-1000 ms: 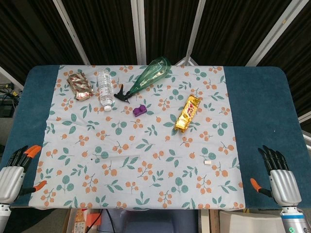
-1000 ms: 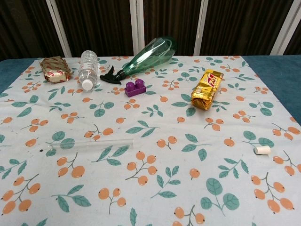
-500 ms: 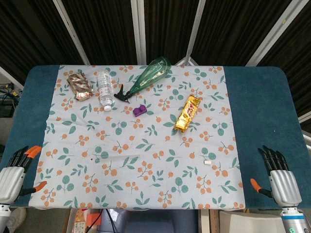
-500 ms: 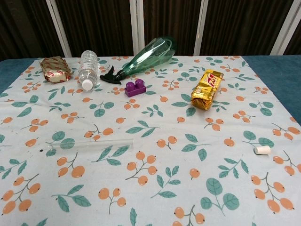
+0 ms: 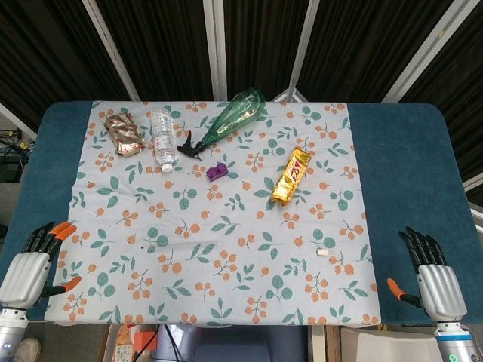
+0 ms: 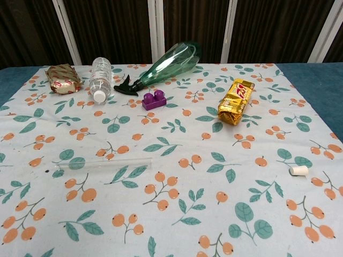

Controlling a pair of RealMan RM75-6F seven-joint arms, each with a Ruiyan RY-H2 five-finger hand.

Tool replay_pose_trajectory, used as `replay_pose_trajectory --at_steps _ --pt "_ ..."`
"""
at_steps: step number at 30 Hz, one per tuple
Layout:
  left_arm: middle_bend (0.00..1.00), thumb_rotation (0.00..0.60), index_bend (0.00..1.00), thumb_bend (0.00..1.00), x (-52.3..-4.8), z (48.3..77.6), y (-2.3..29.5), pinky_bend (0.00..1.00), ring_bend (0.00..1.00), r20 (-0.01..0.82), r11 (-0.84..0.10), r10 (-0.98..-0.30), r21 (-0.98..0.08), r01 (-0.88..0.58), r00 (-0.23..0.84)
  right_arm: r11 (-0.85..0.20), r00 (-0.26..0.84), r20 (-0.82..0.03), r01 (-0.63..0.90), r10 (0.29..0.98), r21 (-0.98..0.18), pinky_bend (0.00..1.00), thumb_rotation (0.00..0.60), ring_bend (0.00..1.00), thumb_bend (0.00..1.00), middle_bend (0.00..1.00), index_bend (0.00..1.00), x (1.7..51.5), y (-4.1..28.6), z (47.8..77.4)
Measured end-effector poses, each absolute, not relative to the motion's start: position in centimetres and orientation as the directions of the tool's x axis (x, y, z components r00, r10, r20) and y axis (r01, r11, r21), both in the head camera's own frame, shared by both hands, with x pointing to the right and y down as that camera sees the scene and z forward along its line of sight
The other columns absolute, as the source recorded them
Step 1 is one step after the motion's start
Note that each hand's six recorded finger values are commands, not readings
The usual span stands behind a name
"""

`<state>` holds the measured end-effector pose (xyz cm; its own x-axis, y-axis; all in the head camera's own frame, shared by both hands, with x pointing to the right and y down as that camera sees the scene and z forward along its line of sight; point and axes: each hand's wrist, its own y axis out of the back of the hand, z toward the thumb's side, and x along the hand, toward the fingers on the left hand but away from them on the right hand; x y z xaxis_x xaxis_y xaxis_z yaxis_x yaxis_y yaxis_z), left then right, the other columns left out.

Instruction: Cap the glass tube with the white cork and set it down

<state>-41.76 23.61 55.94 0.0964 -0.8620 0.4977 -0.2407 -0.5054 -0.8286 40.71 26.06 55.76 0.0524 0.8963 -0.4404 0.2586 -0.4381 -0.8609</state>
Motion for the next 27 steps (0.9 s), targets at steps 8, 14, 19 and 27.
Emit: replay_pose_trajectory --at_steps 8,14,19,27 --pt "0.23 0.6 0.27 0.23 -37.6 58.2 21.0 0.0 0.0 0.534 -0.541 -0.839 -0.795 -0.273 0.108 -0.438 0.047 -0.443 0.267 0.896 -0.858 0.0 0.6 0.0 0.31 0.0 0.0 40.7 26.1 55.7" --pt "0.24 0.6 0.33 0.27 -33.2 60.9 19.2 0.0 0.0 0.573 -0.581 -0.811 -0.767 -0.273 0.117 -0.442 0.043 -0.448 0.274 0.893 -0.854 0.0 0.6 0.0 0.31 0.0 0.0 40.8 26.1 55.8" --pt "0.28 0.6 0.37 0.27 -28.9 63.3 18.5 0.0 0.0 0.608 -0.62 -0.782 -0.741 -0.257 0.135 -0.447 0.044 -0.454 0.284 0.89 -0.848 0.0 0.6 0.0 0.31 0.0 0.0 40.8 26.1 55.9" --pt "0.35 0.6 0.38 0.29 -23.4 66.2 18.4 0.0 0.0 0.655 -0.665 -0.743 -0.701 -0.257 0.137 -0.451 0.038 -0.462 0.299 0.886 -0.841 0.0 0.6 0.0 0.31 0.0 0.0 41.0 26.0 56.0"
